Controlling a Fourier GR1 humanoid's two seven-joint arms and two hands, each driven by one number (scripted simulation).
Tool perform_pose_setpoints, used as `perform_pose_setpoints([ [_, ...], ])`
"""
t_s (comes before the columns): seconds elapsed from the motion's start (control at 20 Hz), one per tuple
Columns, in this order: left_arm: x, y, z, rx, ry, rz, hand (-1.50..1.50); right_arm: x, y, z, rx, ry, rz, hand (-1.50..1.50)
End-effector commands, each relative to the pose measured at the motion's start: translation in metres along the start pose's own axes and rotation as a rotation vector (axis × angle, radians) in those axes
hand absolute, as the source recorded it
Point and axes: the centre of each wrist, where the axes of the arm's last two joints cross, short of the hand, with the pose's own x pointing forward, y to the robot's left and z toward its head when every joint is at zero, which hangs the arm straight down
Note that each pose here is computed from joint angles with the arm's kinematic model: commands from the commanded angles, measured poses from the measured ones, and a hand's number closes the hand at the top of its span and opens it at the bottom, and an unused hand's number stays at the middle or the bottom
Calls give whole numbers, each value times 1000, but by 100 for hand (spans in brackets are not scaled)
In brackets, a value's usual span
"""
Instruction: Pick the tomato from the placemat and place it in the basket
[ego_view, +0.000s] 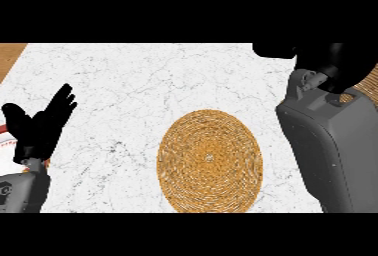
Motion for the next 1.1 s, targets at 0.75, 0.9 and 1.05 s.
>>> perform_pose_setpoints([
  [0.75,0,-7,-12,-8,-7,-5,0,-137,-31,-69,-46,189,99,150],
  [0.9,5,-2,-2,0,-2,-2,0,-159,-34,-59,-58,183,72,150],
  [1.05,3,4,5,-5,-9,8,0,-192,-21,-63,-248,289,124,150],
])
